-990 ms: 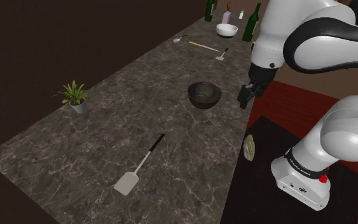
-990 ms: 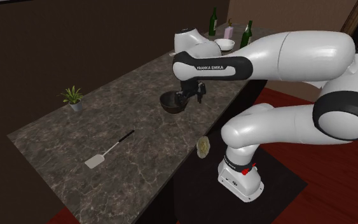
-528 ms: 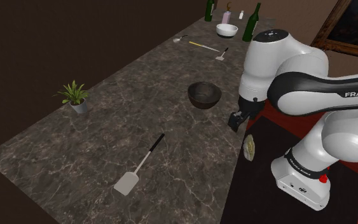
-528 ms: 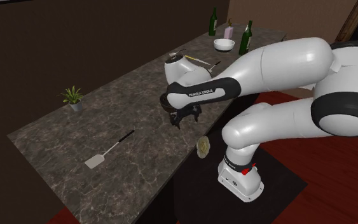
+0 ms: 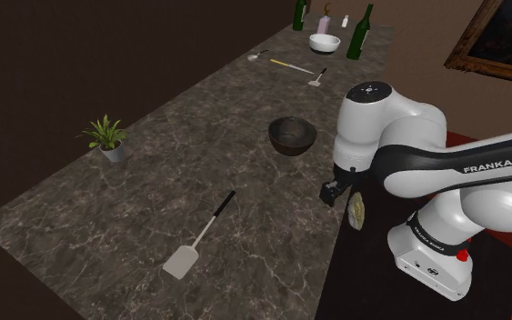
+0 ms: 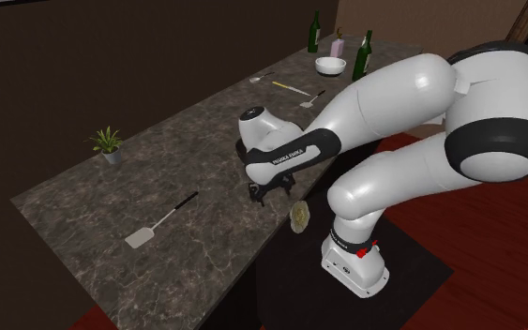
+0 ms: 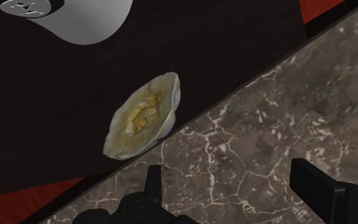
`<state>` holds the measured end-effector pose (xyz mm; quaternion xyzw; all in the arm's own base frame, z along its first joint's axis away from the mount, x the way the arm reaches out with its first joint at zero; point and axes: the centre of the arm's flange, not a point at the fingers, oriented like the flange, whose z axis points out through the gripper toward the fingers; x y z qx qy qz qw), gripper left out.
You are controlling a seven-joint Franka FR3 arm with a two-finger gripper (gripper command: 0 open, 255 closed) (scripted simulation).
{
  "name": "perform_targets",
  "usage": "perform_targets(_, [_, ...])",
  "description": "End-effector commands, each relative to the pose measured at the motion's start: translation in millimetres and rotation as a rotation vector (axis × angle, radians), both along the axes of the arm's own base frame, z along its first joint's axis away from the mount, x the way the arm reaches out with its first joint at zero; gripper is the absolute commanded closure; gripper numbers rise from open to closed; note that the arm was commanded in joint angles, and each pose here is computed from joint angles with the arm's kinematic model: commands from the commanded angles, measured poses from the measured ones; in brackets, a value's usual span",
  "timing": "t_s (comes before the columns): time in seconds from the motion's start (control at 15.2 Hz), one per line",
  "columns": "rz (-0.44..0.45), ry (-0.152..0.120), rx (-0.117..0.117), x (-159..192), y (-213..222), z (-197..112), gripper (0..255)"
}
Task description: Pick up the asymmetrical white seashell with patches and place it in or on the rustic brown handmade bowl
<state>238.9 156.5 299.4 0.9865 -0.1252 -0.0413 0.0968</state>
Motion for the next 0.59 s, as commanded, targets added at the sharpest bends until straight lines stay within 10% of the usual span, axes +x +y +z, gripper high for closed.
perform_targets(0.0, [0.000, -0.001, 0.000, -0.8, -1.2, -10.7, 0])
perform_targets(0.53, [0.000, -0.001, 0.000, -1.7, -2.7, -18.9, 0])
